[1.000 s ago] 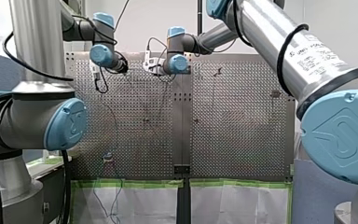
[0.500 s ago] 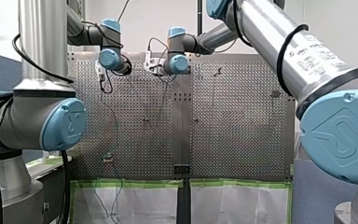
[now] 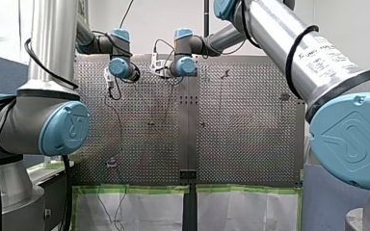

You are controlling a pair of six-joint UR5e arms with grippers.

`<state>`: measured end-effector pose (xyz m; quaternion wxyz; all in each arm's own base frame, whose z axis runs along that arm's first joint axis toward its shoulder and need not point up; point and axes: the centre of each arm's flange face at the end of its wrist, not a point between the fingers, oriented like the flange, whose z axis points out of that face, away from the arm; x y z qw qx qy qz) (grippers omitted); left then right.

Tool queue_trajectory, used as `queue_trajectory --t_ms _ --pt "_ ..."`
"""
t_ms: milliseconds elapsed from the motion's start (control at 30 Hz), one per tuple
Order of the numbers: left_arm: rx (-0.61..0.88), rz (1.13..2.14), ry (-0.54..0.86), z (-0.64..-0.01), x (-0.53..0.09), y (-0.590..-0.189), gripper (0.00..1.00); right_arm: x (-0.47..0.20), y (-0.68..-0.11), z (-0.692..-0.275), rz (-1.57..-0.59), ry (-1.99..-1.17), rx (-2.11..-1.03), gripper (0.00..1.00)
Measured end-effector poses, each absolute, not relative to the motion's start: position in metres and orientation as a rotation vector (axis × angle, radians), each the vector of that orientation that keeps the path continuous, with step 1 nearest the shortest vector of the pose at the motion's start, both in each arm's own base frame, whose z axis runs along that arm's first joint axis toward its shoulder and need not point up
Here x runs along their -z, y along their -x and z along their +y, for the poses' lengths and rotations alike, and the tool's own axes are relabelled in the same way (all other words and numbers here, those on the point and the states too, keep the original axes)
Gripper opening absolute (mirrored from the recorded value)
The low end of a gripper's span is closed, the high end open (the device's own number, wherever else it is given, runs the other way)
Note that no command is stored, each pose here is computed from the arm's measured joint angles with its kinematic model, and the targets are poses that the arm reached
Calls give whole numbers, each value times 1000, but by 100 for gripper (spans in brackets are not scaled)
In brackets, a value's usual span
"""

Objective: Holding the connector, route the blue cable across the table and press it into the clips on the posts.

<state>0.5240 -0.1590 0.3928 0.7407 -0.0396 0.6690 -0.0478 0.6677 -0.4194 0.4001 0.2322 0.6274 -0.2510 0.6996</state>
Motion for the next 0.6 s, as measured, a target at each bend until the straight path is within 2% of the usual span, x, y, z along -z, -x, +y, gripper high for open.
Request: queue_trajectory --t_ms 400,433,467,500,567,600 --pt "49 1482 114 -155 -386 -537 99 -399 -666 -421 -693 -1726 -1918 0" --pt "45 1483 117 -155 -386 -537 88 -399 -666 -421 -693 -1726 -1918 0" --pt "42 1483 120 -155 -386 -537 69 -399 -666 -421 -693 -1726 -1918 0" --pt "41 1483 122 -154 -386 -537 69 -399 -666 -421 -694 -1726 -1918 0" --pt "39 1484 125 -154 -386 -536 41 -399 -666 -421 -694 -1726 -1918 0" --pt "38 1484 125 -154 -386 -536 41 -399 -666 -421 -694 -1726 -1918 0"
